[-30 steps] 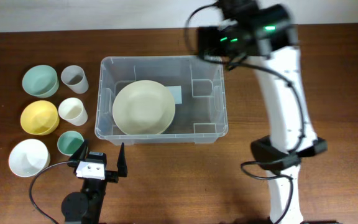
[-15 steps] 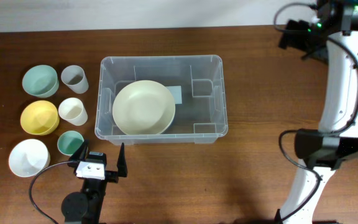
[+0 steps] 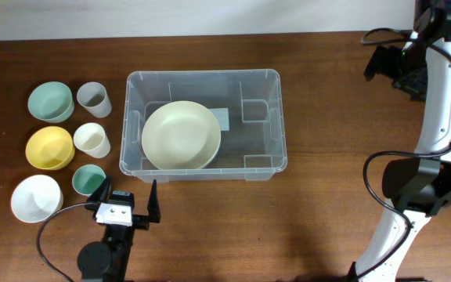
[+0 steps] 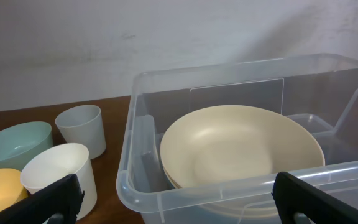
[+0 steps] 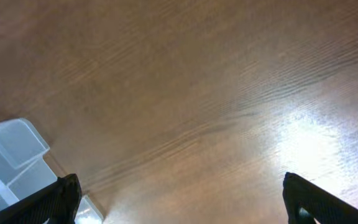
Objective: Pack container
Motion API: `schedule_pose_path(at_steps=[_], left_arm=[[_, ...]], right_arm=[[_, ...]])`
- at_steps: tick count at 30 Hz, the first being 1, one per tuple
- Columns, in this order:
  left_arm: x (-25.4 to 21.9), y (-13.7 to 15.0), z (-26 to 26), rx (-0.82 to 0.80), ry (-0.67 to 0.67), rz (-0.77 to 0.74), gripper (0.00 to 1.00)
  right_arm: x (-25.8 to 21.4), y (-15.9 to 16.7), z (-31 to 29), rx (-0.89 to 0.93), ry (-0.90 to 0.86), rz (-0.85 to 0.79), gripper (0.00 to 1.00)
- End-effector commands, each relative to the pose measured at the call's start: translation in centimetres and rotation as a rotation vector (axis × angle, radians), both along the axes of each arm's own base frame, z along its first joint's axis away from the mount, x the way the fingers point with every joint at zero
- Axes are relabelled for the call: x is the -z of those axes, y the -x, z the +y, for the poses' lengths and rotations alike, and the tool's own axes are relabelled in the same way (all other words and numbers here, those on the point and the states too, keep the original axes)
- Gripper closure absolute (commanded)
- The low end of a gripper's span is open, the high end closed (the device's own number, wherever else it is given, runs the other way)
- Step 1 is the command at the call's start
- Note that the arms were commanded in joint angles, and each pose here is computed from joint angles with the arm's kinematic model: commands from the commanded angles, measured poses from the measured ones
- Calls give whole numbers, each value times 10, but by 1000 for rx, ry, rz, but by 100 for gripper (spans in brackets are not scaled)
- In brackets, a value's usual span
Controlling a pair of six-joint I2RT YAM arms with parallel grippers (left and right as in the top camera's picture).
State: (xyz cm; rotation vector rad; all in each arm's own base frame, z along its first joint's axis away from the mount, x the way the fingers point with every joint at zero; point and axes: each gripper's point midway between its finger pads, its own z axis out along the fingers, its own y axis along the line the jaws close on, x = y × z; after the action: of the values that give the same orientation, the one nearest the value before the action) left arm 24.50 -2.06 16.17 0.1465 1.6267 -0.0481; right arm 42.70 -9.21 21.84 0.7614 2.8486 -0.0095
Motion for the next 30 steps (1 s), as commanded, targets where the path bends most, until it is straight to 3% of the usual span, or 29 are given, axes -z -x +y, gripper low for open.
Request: schedule_pose_path(at_steps=[1, 13, 30], left_arm=[[2, 0, 1, -6, 6, 4, 0], [2, 0, 1, -6, 6, 4, 0], [2, 0, 1, -6, 6, 4, 0]], right_arm=[[-3, 3, 3, 3, -7, 0, 1], [13, -29, -3, 2, -2, -62, 1], [14, -28, -10, 10, 38, -55, 1]])
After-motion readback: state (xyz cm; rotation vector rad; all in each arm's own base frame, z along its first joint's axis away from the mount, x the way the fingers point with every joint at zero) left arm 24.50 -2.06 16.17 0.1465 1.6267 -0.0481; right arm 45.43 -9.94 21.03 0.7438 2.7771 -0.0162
